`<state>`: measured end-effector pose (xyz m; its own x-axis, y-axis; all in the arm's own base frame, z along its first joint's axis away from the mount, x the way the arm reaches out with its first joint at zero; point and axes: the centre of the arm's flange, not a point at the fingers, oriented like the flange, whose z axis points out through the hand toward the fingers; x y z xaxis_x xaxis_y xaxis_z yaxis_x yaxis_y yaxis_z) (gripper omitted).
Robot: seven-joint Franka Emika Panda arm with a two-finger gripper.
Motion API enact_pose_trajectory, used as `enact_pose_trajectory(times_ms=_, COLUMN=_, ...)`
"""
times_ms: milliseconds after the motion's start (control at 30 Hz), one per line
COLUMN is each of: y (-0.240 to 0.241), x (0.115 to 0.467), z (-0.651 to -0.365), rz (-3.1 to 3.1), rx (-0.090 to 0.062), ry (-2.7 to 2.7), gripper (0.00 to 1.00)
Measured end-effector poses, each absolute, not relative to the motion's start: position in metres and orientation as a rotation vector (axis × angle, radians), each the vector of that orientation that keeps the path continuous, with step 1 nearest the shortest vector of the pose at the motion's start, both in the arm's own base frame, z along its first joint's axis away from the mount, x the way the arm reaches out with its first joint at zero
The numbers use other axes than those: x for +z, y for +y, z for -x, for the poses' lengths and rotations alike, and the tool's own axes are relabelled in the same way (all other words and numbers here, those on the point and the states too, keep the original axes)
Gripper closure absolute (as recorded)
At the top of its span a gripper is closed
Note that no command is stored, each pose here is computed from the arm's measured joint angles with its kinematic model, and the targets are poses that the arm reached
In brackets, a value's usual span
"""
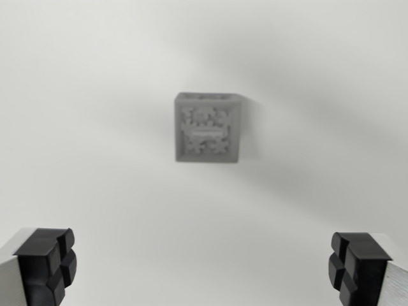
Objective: Destack cube
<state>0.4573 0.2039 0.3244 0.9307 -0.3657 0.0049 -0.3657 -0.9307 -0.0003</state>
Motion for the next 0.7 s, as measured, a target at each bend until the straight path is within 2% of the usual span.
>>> enact_pose_trajectory(times_ms=700, y=0.204, x=0.392, z=-0.458, rz=-3.085, rx=0.007, ry=-0.584, gripper=0.0)
